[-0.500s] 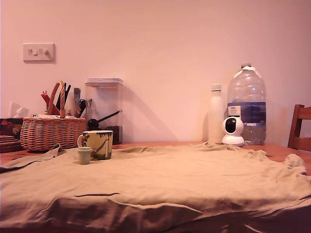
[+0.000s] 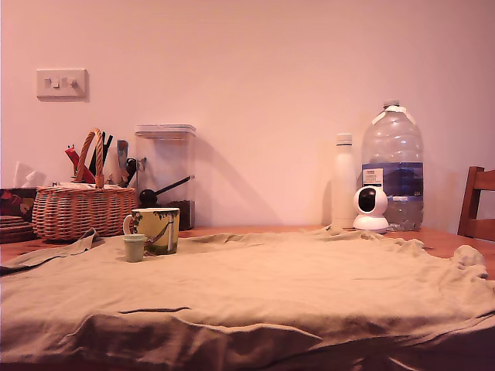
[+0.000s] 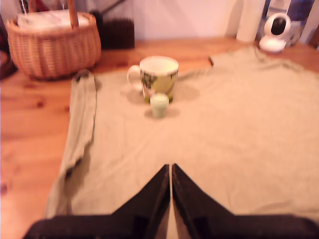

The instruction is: Pick up the coffee capsules on the table and drop them inside the coffee cup

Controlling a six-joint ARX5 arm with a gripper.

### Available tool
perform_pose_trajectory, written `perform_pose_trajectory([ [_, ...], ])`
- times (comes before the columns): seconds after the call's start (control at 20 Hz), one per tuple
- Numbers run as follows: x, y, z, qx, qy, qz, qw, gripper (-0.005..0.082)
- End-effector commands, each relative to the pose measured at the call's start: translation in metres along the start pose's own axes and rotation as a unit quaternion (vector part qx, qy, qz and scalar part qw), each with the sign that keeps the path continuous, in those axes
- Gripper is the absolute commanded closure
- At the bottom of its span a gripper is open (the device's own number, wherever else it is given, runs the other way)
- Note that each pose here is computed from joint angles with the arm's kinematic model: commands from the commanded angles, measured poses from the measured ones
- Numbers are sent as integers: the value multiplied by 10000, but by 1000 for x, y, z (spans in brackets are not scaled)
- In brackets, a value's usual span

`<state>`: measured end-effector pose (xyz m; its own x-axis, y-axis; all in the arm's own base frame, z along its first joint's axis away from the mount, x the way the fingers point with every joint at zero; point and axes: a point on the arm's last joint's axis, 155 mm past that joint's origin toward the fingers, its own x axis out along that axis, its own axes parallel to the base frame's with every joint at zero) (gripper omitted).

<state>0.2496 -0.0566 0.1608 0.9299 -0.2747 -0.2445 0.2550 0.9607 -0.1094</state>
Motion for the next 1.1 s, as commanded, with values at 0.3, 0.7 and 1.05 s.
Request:
perform_pose_trajectory([
  [0.3,1,-2,32,-63,-665,-71,9977,777],
  [0.7,25,-1,27,-246,-473,-180,9984,133],
  [1.05,48,-12,22,-157,-365,-477,9981,133],
])
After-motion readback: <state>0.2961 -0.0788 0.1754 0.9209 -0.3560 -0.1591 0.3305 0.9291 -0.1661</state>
